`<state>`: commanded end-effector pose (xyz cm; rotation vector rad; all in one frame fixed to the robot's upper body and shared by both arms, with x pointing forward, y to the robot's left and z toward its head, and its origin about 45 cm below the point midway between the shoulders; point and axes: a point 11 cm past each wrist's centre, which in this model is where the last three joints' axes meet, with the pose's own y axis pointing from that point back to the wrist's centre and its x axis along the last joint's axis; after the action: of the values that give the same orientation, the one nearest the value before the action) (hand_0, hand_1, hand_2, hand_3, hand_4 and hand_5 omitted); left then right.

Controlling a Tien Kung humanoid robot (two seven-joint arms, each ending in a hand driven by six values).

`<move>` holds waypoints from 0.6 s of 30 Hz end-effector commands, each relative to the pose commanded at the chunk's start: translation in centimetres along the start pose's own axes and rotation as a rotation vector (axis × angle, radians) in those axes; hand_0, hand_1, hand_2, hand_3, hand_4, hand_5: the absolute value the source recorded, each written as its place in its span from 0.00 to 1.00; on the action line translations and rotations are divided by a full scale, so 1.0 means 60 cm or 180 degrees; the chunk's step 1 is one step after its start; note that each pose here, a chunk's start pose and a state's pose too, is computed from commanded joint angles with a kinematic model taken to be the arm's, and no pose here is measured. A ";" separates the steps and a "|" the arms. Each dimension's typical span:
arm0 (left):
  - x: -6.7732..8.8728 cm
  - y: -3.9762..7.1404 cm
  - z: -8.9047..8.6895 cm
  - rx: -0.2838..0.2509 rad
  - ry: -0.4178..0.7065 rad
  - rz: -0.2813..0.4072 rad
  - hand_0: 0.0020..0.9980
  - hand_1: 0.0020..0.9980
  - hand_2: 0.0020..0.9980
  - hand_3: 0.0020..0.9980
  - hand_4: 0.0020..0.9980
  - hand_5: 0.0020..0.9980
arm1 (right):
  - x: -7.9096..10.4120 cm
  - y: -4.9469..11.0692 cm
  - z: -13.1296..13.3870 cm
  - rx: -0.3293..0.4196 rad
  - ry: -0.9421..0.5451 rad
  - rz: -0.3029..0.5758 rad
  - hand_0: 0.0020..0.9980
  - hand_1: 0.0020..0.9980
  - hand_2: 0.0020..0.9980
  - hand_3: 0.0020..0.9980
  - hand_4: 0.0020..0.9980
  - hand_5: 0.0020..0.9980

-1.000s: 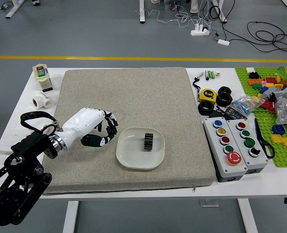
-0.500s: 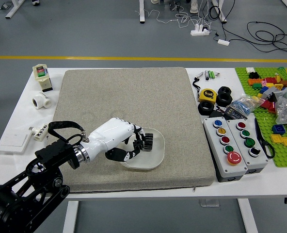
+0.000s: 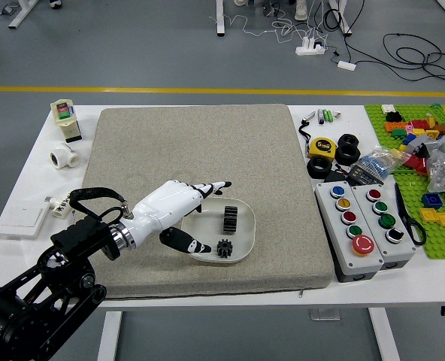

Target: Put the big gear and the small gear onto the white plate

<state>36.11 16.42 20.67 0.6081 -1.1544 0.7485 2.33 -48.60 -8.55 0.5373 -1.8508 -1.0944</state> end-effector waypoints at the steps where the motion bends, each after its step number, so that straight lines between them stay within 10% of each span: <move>1: 0.004 0.000 -0.001 0.0004 -0.0002 0.0038 0.36 0.52 0.91 0.95 1.00 0.28 | 0.000 0.000 0.000 0.0000 0.0000 0.0000 0.61 0.61 0.70 0.59 0.79 0.75; 11: 0.078 0.026 -0.067 0.0524 0.0030 0.0936 0.35 0.47 0.88 0.91 0.87 0.17 | 0.001 0.000 0.000 0.0001 0.0006 0.0003 0.61 0.61 0.70 0.59 0.79 0.75; 18: 0.090 0.081 -0.148 0.1175 0.0206 0.1374 0.40 0.47 0.69 0.65 0.75 0.20 | 0.002 -0.001 0.004 -0.0013 0.0016 0.0009 0.61 0.61 0.70 0.58 0.79 0.75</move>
<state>38.60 27.30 23.38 0.6399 -1.1074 1.3611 2.07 -48.61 -8.56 0.5345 -1.8441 -1.0938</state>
